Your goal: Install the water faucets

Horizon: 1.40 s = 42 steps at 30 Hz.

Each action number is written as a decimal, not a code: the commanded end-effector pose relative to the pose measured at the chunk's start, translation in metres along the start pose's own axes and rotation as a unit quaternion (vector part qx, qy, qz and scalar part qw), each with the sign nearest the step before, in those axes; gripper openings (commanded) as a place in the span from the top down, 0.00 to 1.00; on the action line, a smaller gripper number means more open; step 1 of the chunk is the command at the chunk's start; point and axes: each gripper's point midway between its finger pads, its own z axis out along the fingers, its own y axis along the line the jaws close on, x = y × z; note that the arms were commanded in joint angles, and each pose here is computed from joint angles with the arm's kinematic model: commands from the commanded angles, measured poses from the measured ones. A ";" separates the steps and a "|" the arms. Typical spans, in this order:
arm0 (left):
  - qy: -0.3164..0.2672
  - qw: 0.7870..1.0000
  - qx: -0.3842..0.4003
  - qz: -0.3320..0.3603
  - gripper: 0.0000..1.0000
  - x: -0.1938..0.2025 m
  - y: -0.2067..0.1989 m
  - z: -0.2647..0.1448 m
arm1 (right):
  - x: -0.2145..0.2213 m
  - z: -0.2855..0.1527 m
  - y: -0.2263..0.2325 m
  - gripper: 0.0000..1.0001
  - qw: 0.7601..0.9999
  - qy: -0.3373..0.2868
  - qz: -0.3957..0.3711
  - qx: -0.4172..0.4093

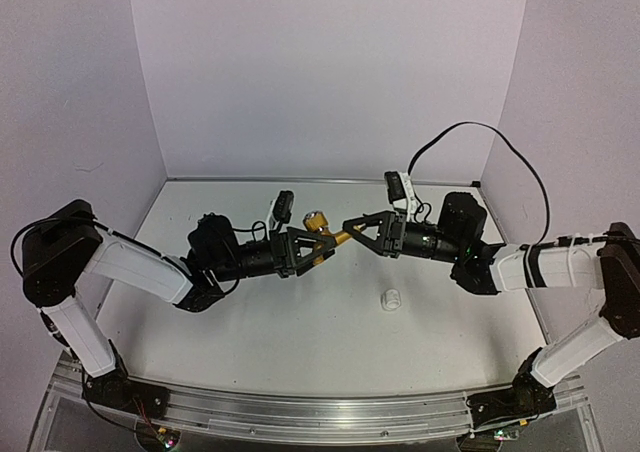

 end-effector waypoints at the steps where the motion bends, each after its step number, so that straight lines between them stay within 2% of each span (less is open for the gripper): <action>1: -0.040 0.999 0.031 0.019 0.52 -0.019 -0.020 0.010 | -0.008 0.002 0.012 1.00 0.999 -0.020 -0.018 -0.024; 6: -0.061 0.998 0.021 0.013 0.61 -0.024 -0.015 0.009 | -0.008 0.002 0.012 1.00 0.999 -0.021 -0.021 -0.024; 17: -0.063 0.997 0.035 0.007 0.65 -0.025 -0.016 0.012 | -0.002 0.005 0.010 1.00 0.999 -0.016 -0.018 -0.022; 26: -0.082 0.995 0.026 0.045 0.98 -0.030 -0.018 0.001 | 0.010 0.005 -0.004 1.00 1.000 -0.006 -0.015 0.004; 28: -0.092 0.994 0.012 0.051 1.00 -0.033 -0.011 -0.008 | 0.016 0.001 -0.017 0.85 0.999 0.001 -0.020 0.043; 32: -0.113 0.991 -0.052 0.043 1.00 -0.036 0.021 -0.034 | 0.022 -0.016 -0.051 0.23 0.984 0.027 -0.059 0.164; 33: -0.113 0.990 -0.069 0.043 1.00 -0.035 0.028 -0.039 | 0.025 -0.026 -0.066 0.11 0.974 0.038 -0.065 0.213; 35: -0.110 0.987 -0.109 0.053 1.00 -0.034 0.039 -0.046 | 0.021 -0.042 -0.082 0.02 0.953 0.043 -0.092 0.284; 40: -0.088 0.967 -0.223 0.085 1.00 -0.036 0.061 -0.060 | 0.016 -0.085 -0.109 0.02 0.892 0.075 -0.155 0.417; 42: -0.081 0.957 -0.259 0.102 1.00 -0.038 0.066 -0.066 | 0.017 -0.096 -0.114 0.02 0.877 0.087 -0.164 0.444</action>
